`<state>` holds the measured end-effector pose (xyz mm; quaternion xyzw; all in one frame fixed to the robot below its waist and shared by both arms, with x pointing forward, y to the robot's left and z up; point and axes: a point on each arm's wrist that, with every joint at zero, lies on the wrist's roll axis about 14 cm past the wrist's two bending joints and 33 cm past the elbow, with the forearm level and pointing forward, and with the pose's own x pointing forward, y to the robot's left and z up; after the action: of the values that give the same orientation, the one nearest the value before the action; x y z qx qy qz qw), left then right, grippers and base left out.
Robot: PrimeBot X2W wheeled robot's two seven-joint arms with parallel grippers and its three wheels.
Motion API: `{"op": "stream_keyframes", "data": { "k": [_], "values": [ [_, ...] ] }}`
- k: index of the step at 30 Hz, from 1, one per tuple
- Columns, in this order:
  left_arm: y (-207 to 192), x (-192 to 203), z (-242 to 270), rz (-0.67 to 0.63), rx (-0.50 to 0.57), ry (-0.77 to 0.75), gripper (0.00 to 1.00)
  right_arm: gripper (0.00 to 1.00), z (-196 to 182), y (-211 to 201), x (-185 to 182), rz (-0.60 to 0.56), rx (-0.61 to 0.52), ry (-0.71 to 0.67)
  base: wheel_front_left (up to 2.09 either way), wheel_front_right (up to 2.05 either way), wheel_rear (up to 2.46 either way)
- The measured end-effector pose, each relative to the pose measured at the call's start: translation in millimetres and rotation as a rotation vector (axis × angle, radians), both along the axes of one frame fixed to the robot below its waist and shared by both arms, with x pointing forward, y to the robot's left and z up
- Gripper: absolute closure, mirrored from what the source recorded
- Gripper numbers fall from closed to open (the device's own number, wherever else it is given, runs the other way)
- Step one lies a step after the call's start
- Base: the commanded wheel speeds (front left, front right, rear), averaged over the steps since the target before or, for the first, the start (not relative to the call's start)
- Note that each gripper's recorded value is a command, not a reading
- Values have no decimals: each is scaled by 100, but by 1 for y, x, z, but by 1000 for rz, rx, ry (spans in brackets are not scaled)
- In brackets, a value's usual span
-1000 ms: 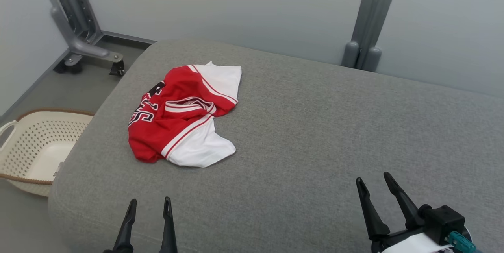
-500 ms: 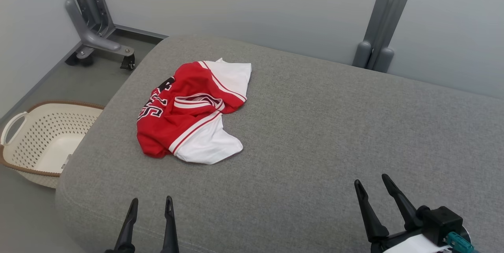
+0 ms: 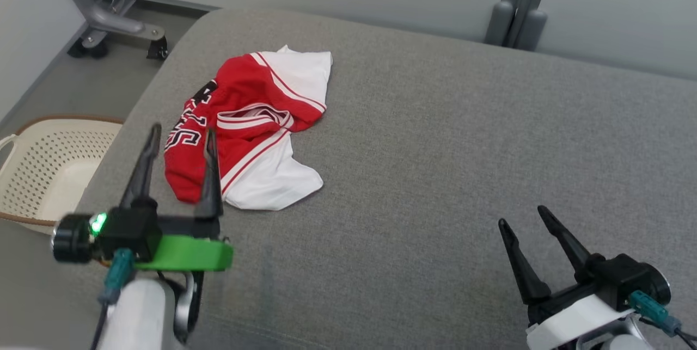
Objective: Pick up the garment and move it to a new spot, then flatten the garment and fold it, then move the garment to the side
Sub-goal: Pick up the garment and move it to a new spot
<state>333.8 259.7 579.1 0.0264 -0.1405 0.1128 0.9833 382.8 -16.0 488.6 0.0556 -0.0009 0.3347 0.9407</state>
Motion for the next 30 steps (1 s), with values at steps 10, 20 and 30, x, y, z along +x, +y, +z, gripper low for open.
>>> {"op": "stream_keyframes", "data": {
  "k": [10, 20, 30],
  "values": [
    [50, 136, -19, -19, 92, 309, 0, 0, -27, -17, 48, 13, -67, -1, 0, 0, 0],
    [61, 181, -150, -4, -208, 882, 0, 0, -63, -48, 75, -40, -102, 47, 0, 0, 0],
    [47, 178, -242, 15, -322, 1101, 100, 0, -97, -74, 84, -100, -129, 114, 0, 0, 0]
  ]
}}
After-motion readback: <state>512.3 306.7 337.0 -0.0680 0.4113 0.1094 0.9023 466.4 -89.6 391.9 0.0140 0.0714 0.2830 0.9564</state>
